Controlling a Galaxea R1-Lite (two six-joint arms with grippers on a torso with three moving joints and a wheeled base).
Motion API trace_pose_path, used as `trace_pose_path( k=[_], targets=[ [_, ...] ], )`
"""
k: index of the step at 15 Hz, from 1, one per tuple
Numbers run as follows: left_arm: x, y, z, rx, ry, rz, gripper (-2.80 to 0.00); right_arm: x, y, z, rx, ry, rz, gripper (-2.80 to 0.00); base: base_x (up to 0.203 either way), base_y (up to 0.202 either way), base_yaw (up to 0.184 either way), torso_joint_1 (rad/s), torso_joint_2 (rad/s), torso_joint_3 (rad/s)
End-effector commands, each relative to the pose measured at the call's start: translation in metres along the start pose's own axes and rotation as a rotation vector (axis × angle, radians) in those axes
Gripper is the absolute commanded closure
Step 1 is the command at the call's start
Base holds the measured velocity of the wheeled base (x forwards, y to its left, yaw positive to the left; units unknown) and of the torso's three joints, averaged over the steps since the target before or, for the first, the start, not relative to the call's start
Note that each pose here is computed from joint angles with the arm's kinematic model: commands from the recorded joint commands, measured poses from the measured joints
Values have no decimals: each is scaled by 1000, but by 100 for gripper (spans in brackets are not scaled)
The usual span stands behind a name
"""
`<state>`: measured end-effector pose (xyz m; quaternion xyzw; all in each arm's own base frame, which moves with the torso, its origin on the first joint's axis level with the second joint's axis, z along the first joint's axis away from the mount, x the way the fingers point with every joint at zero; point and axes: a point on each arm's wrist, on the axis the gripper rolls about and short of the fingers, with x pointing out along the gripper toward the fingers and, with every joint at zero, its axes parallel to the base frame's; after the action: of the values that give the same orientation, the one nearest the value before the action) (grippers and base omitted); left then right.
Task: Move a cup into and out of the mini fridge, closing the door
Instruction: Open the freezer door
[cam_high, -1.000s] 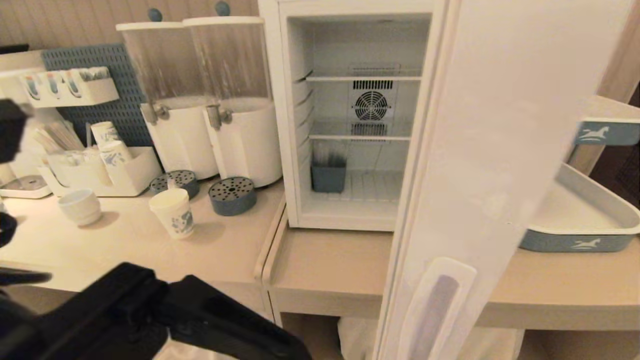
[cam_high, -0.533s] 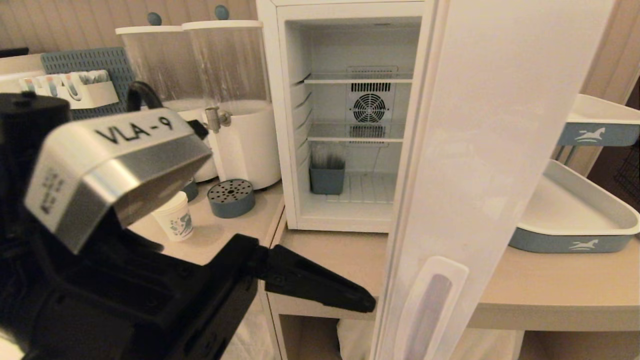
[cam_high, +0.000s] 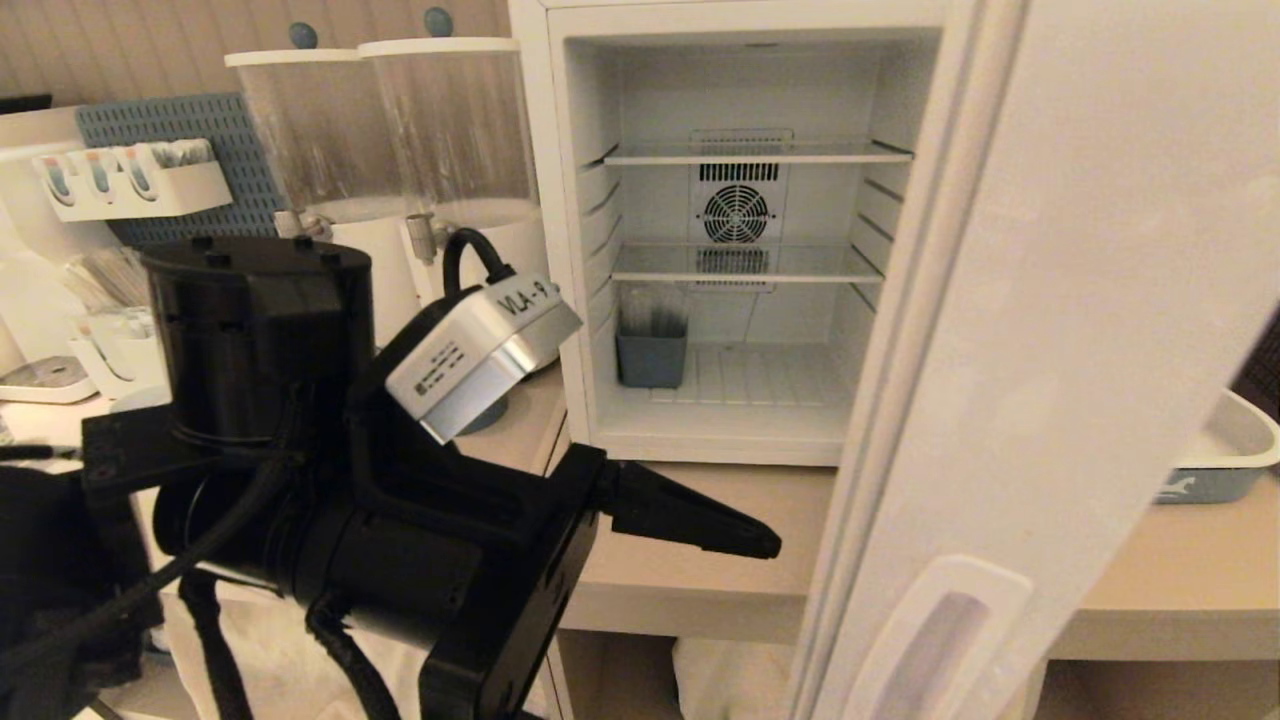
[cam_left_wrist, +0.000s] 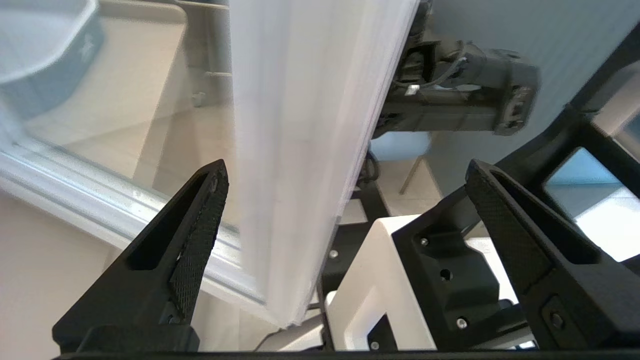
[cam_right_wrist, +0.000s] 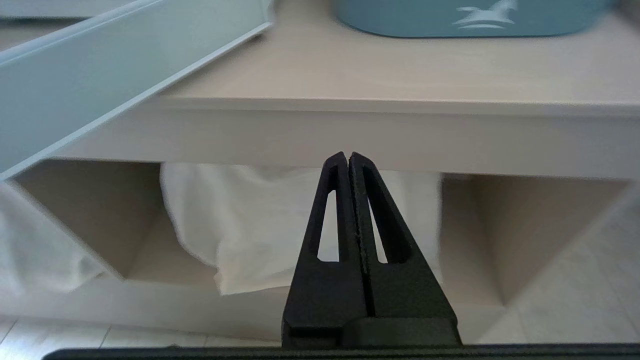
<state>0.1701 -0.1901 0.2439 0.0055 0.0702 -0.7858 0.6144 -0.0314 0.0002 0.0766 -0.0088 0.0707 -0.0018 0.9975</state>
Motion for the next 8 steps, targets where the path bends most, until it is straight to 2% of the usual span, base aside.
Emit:
trace_pose_path(
  k=[1, 6, 8],
  targets=[
    [9, 3, -1, -7, 4, -40, -280, 0, 0, 0, 0, 0, 2, 0, 0, 0, 0, 0, 0, 0],
    [40, -1, 5, -71, 16, -131, -280, 0, 0, 0, 0, 0, 0, 0, 0, 0, 0, 0, 0, 0],
    [55, -9, 7, -68, 20, -161, -280, 0, 0, 0, 0, 0, 0, 0, 0, 0, 0, 0, 0, 0]
  ],
)
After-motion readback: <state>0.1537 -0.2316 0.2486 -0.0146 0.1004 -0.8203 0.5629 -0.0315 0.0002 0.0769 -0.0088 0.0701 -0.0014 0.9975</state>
